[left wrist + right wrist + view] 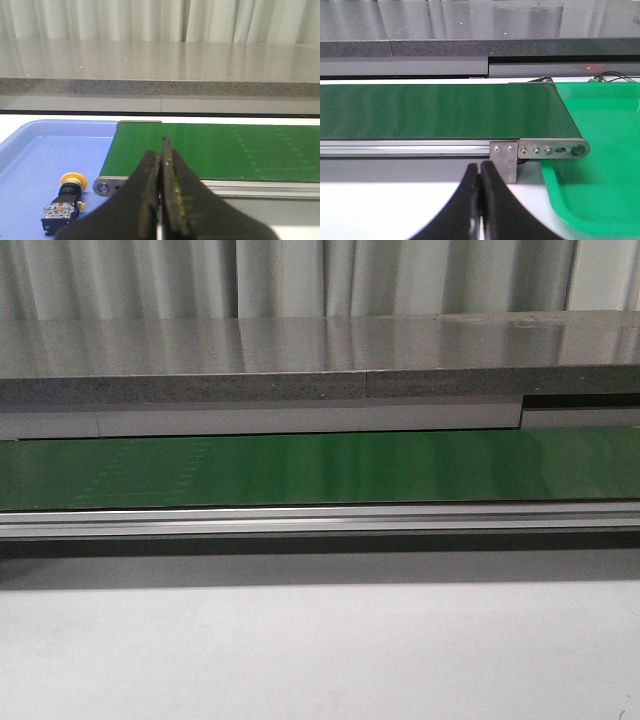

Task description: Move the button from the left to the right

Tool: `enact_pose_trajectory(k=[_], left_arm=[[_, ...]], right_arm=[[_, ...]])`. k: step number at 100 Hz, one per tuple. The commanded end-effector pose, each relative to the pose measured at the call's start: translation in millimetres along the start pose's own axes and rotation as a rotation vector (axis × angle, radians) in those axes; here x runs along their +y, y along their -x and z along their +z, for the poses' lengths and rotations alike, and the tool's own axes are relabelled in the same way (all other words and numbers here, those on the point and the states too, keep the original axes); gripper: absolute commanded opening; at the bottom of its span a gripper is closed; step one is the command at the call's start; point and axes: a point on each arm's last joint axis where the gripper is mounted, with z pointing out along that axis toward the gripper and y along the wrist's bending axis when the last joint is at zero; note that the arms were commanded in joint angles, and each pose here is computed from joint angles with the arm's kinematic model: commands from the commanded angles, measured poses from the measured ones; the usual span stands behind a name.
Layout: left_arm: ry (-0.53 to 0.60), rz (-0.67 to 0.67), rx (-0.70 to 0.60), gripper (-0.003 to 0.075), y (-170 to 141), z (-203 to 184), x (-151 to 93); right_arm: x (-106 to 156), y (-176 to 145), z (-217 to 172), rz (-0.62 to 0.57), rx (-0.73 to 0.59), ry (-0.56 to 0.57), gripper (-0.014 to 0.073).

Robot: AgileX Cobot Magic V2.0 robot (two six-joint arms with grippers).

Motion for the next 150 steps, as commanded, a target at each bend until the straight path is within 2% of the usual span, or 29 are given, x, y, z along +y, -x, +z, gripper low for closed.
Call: enact_pose_trajectory(k=[1, 46, 59, 75, 89, 119, 132, 150], left_arm=[[-0.003, -0.016, -0.057, -0.002, -11, 0, 0], [-0.005, -0.016, -0.081, -0.002, -6, 0, 0], [-0.011, -0.062, -0.107, -0.002, 10, -3, -1], [-0.014, -0.073, -0.069, -0.002, 39, -6, -2], [-0.012, -0.069, 0.039, -0.002, 70, -6, -4], [0.035, -0.009, 0.43, -0.002, 127, 9, -4], [0.045, -0.008, 0.568, -0.002, 139, 20, -4], [0.047, -0.009, 0.625, -0.002, 138, 31, -4]], right_arm=[[0, 13, -3, 0.005, -0.108, -0.002, -0.0066], [0, 13, -3, 0.005, -0.108, -0.002, -0.0066], [0, 13, -3, 0.005, -0.108, -0.002, -0.0066], [0, 13, -3, 0.005, -0.108, -0.002, -0.0066], [0, 13, -3, 0.005, -0.108, -0.002, -0.0066], [0, 13, -3, 0.005, -0.108, -0.002, -0.0066], [0, 13, -3, 0.005, -0.108, -0.002, -0.0066], [0, 13, -3, 0.005, -0.108, -0.002, -0.0066]])
